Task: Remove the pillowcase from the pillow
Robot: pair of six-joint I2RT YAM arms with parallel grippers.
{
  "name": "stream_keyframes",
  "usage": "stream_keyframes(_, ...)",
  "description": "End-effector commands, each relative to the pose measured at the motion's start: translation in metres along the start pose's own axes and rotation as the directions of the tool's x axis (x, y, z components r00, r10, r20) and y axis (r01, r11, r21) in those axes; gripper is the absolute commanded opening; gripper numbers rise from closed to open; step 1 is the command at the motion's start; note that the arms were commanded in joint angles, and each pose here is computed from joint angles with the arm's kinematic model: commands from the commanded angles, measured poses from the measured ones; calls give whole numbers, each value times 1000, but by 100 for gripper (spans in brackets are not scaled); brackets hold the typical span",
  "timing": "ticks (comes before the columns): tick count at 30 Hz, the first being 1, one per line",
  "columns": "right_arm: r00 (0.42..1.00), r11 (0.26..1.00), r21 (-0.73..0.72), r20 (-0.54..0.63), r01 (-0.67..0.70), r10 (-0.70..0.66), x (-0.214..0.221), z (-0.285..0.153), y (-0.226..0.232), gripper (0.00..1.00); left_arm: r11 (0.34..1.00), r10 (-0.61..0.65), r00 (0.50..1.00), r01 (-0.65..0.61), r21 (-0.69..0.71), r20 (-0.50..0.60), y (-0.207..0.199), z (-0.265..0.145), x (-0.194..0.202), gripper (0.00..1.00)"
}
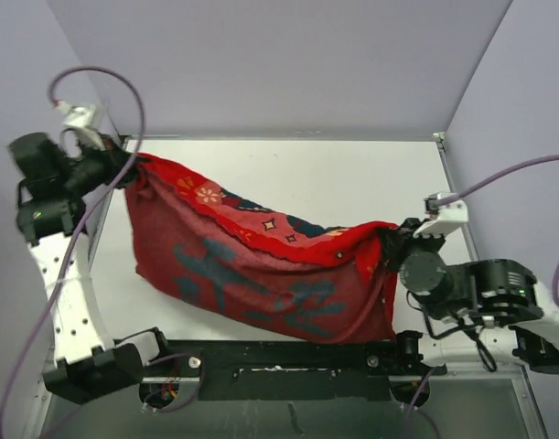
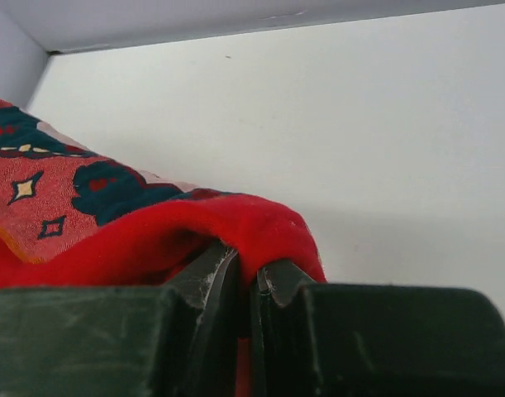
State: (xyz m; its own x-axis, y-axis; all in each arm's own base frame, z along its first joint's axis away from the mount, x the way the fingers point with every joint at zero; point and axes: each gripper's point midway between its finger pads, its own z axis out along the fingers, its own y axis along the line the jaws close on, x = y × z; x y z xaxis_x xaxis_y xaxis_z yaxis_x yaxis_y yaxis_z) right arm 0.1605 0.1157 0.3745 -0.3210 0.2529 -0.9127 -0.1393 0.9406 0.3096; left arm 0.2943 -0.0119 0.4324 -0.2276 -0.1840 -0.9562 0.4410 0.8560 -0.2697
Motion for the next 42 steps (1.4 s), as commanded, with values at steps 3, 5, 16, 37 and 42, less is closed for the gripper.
stream_keyframes(3, 986, 941, 302, 22, 152, -166, -2, 89, -33, 0, 979, -26, 953, -37, -200, -302, 82, 90, 116, 0)
stream_keyframes(5, 985, 979, 199, -172, 44, -9, 35, 140, -59, 0, 973, -33, 942, -45, -225, -333, 103, 107, 124, 0)
stream_keyframes(16, 886, 925, 330, -350, -189, 306, 53, 271, -190, 9, 949, 59, 925, -169, -268, -375, 170, 183, 122, 3)
stream_keyframes(37, 905, 943, 4, -284, 332, -317, 8, 321, 11, 98, 949, -297, 828, 312, -48, -476, 164, 98, 181, 98)
stream_keyframes(42, 817, 870, -271, -312, 413, -485, 63, 323, 105, 99, 876, -427, 749, 482, -24, -507, 149, 95, 215, 98)
